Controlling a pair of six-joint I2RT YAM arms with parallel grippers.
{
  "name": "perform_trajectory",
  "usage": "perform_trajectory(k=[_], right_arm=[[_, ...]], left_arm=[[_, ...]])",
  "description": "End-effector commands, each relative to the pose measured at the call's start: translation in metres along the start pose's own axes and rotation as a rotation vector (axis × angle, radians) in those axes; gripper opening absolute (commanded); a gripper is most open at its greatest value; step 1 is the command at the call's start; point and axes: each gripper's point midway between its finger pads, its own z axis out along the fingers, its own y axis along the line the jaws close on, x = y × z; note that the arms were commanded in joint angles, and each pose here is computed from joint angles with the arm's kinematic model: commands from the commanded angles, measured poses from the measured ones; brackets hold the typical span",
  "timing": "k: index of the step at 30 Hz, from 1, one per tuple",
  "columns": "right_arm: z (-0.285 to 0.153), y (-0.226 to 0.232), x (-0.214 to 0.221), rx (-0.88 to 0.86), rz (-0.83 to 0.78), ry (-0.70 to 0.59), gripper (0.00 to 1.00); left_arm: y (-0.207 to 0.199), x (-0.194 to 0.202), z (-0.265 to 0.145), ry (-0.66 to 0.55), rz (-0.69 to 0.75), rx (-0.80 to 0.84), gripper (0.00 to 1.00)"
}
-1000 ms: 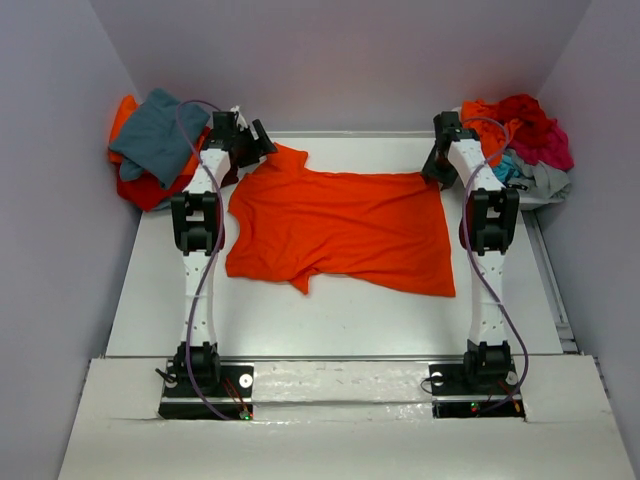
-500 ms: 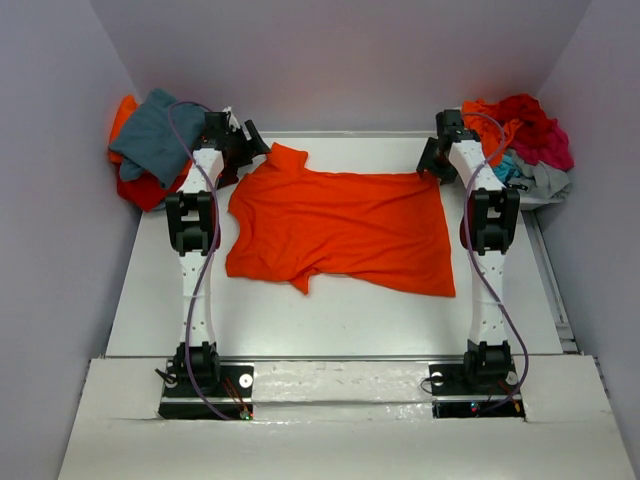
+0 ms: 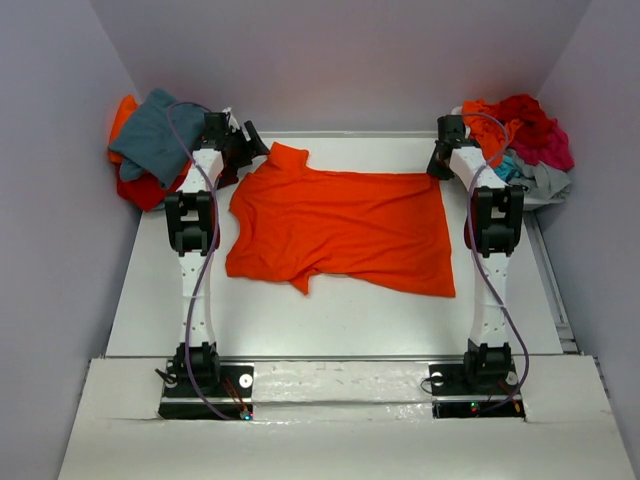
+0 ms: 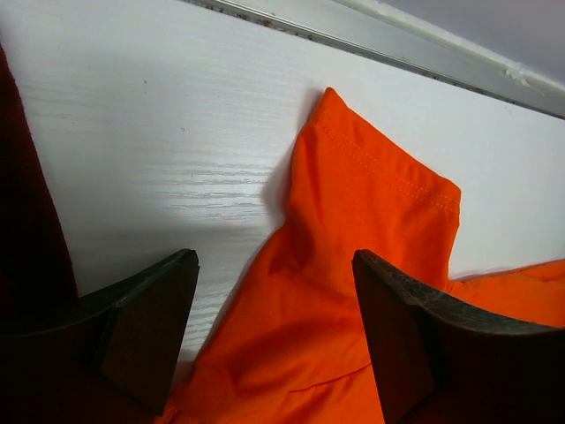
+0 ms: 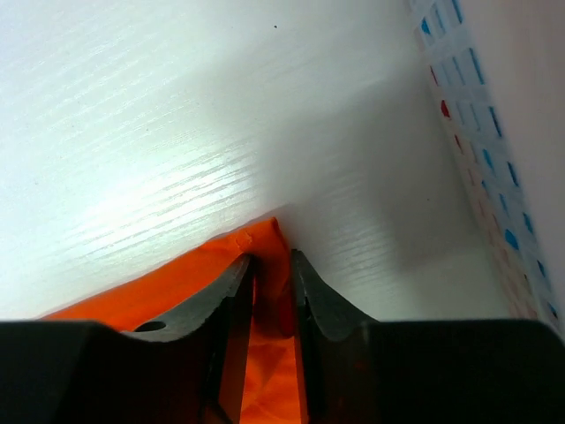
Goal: Fold and stack the t-shirts
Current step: Grap the side of the flattened tshirt furthest away from the robot with both arms
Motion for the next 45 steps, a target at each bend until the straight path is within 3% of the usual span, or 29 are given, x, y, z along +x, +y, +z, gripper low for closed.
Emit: perform_trajectory(k=[1,11,22,29,35,41,45], right_arm=[[-0.014,-0.040,-0.057,0.071,0.105,-0.175,0.28],[-0.024,-0.040,-0.062,0.064,0.094,-0.174,0.29],[-0.039,-0.044,-0.066,0.076,0.084,-0.176,0.30],[-0.041,-0.044,-0.067,0.079,0.082,-0.172,0.30],[-0.041,-0.043,-0.070,0.075,0.079,-0.169,0.30],[-0.044,-0.042,-0.070,0.069,0.083,-0.167,0.29],[-0.043,-0.040,-0.068,0.062,0.088,-0.159,0.22]], left_arm=[[0.012,0.017,-0.012,0.073,-0.023,-0.063,0.85],[0.005,0.019,-0.002,0.080,-0.005,0.018,0.85],[-0.046,0.042,0.012,0.152,-0.013,0.304,0.85],[-0.048,0.040,0.019,0.129,-0.022,0.292,0.85],[-0.030,0.023,0.023,0.057,-0.003,0.162,0.84],[-0.018,0.009,0.016,0.001,-0.001,0.047,0.72],[-0.013,0.007,0.010,-0.020,0.002,0.003,0.51]])
